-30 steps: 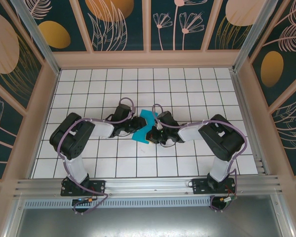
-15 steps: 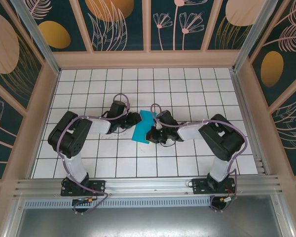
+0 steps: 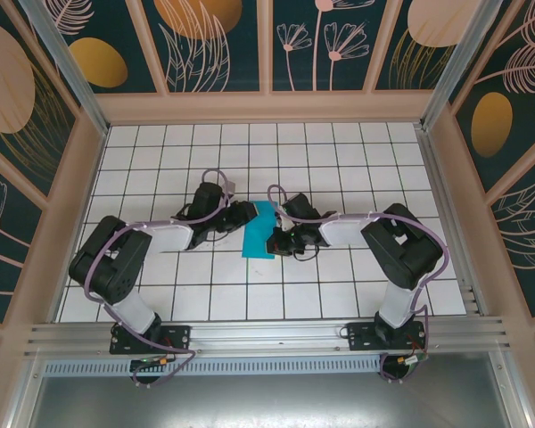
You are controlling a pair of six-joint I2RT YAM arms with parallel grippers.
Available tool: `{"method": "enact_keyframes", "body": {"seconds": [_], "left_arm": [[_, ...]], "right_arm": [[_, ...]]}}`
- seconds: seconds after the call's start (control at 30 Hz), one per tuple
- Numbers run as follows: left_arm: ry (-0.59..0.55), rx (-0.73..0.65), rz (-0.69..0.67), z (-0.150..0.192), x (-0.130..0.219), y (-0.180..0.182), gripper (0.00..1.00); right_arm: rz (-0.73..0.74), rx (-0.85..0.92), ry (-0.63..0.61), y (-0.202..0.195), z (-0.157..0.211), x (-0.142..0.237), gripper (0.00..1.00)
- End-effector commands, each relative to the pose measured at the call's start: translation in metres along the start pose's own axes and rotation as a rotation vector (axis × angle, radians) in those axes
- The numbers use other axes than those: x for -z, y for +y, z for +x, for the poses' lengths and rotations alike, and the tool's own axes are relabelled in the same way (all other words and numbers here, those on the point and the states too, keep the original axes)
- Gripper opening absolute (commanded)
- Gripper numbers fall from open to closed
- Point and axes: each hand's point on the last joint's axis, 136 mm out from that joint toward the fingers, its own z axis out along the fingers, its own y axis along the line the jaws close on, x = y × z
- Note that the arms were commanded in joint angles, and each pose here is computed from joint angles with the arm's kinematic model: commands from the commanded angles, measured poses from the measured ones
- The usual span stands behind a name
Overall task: Fold a paper plane with a square sheet of paper (pick it up from the middle)
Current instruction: Fold the triangle a second time at the center of the table.
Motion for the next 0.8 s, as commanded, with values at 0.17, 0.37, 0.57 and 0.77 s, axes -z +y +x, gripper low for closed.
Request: {"method": "enact_keyframes", "body": {"seconds": [0.17, 0.37, 0.57, 0.77], "left_arm": [[0.082, 0.045, 0.015, 0.021, -0.029, 0.02, 0.28], [0.079, 0.061, -0.072, 0.029, -0.033, 0.05, 0.28], [0.071, 0.073, -0.145, 0.035, -0.028, 0.07, 0.28], [0.073, 0.075, -0.142, 0.035, -0.028, 0.069, 0.28]], "right_arm": [[0.13, -0.058, 0.048, -0.035, 0.014, -0.001, 0.0], [0.104, -0.065, 0.025, -0.026, 0.008, 0.002, 0.0], [-0.046, -0.043, -0.045, 0.022, -0.017, 0.019, 0.0], [-0.08, -0.069, -0.051, 0.037, -0.033, 0.01, 0.0]]}}
